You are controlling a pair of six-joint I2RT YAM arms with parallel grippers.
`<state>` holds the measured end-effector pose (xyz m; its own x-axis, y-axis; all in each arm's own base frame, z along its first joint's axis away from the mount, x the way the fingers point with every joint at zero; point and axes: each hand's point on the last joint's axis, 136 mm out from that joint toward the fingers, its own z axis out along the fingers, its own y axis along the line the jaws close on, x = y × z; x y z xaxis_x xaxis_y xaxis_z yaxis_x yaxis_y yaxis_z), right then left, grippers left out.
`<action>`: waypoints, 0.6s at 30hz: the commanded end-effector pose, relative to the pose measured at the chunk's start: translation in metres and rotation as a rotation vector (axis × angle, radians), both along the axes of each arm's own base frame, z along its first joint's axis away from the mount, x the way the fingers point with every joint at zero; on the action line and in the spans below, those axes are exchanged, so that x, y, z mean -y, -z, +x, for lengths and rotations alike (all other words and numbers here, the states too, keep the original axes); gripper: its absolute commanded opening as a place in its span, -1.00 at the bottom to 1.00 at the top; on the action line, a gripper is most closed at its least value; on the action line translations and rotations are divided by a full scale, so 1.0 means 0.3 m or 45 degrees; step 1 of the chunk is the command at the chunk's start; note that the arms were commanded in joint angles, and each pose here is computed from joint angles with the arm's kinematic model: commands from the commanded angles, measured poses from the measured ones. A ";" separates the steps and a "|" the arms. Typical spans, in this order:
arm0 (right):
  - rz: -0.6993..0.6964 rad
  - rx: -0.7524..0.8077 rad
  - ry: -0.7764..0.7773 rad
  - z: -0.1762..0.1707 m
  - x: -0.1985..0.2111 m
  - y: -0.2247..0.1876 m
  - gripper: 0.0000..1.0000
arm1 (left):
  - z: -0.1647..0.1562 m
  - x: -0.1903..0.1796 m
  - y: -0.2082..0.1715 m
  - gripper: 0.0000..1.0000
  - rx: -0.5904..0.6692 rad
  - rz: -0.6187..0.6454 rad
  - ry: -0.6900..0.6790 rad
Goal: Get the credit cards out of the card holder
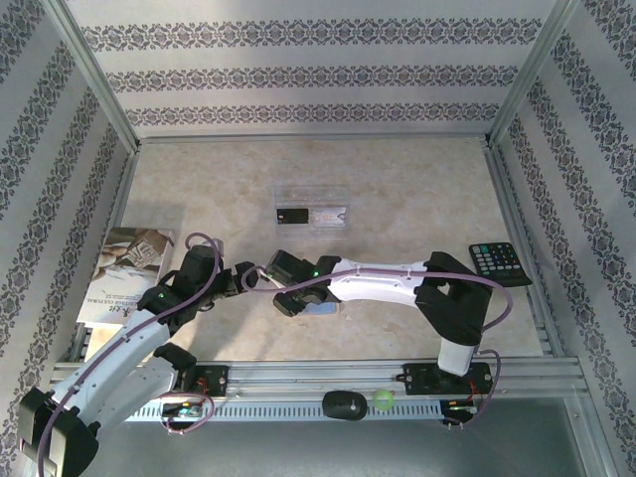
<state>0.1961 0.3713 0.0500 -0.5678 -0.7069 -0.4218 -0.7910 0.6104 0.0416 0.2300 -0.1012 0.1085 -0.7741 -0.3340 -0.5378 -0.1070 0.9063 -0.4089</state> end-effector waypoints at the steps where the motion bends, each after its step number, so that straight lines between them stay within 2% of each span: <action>1: -0.064 0.036 0.035 0.016 0.009 0.025 -0.13 | -0.022 -0.027 0.029 0.89 -0.047 0.005 -0.046; 12: -0.166 -0.008 -0.002 -0.022 0.014 0.130 -0.22 | -0.025 -0.021 0.039 0.88 -0.057 -0.017 -0.036; 16: -0.171 -0.004 0.004 -0.021 0.026 0.137 -0.49 | -0.025 -0.009 0.042 0.83 -0.055 -0.039 -0.018; 18: -0.140 0.005 0.001 -0.019 0.020 0.126 -0.69 | -0.026 0.003 0.045 0.77 -0.058 -0.052 0.003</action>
